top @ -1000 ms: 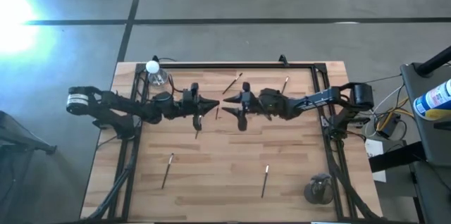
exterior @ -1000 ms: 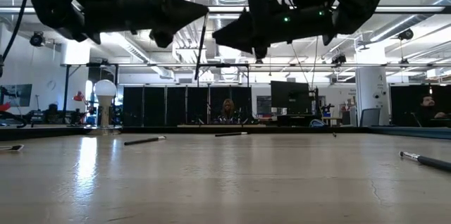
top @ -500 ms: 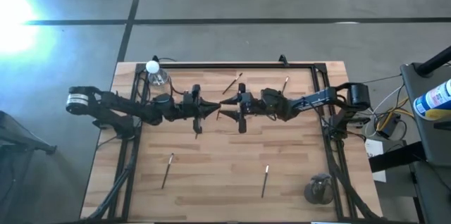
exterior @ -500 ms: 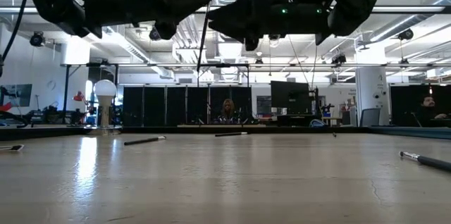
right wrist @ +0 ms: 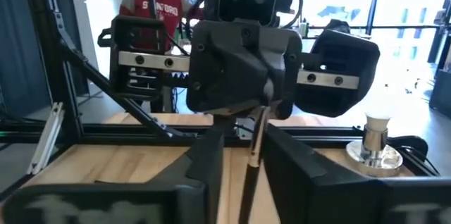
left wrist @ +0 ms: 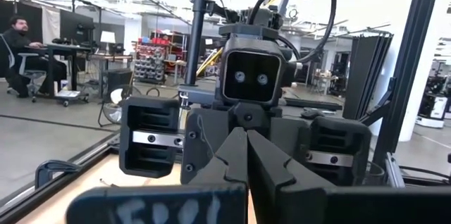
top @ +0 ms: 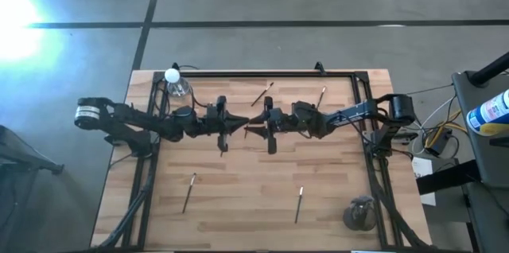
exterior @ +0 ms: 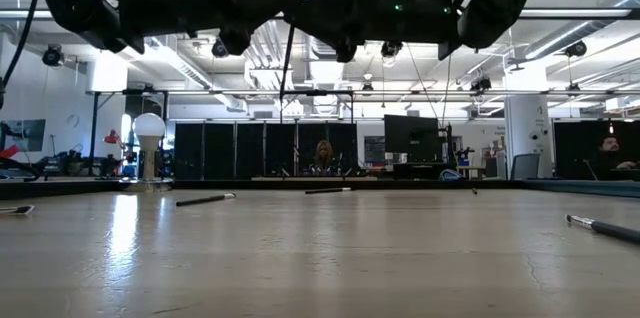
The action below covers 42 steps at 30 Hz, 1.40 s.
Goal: Pick & Place Makeup Brushes
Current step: Put the black eyeshadow brush into the makeup holder
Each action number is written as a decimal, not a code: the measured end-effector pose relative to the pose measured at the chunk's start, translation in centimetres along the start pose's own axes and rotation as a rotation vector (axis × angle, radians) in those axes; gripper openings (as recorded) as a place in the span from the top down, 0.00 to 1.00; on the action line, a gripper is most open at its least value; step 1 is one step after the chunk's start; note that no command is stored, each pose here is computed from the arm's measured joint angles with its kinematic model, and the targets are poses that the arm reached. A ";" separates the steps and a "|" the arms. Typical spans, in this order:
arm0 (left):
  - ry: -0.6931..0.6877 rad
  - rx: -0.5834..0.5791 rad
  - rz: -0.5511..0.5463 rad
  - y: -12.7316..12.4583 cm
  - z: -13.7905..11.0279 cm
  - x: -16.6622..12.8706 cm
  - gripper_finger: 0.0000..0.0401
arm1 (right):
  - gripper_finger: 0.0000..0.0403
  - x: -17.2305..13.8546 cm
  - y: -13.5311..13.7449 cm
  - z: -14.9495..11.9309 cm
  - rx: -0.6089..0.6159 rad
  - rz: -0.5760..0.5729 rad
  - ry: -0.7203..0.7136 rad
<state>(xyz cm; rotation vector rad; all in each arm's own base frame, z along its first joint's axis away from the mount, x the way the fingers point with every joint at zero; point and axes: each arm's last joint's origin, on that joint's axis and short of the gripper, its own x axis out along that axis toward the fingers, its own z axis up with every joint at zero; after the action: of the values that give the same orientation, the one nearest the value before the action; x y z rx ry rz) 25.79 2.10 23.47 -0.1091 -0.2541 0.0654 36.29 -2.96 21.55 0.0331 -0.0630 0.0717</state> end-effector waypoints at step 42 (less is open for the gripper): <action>0.171 0.022 0.077 0.2 -2.9 -1.8 0.82 | 0.97 -15.9 20.2 9.8 0.233 -0.744 0.768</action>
<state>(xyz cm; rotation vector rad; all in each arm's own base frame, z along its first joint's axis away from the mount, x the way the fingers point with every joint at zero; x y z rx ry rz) 24.80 1.84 20.18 -0.1024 -0.0786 0.1342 18.38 15.72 30.95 0.2566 0.7252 -0.6535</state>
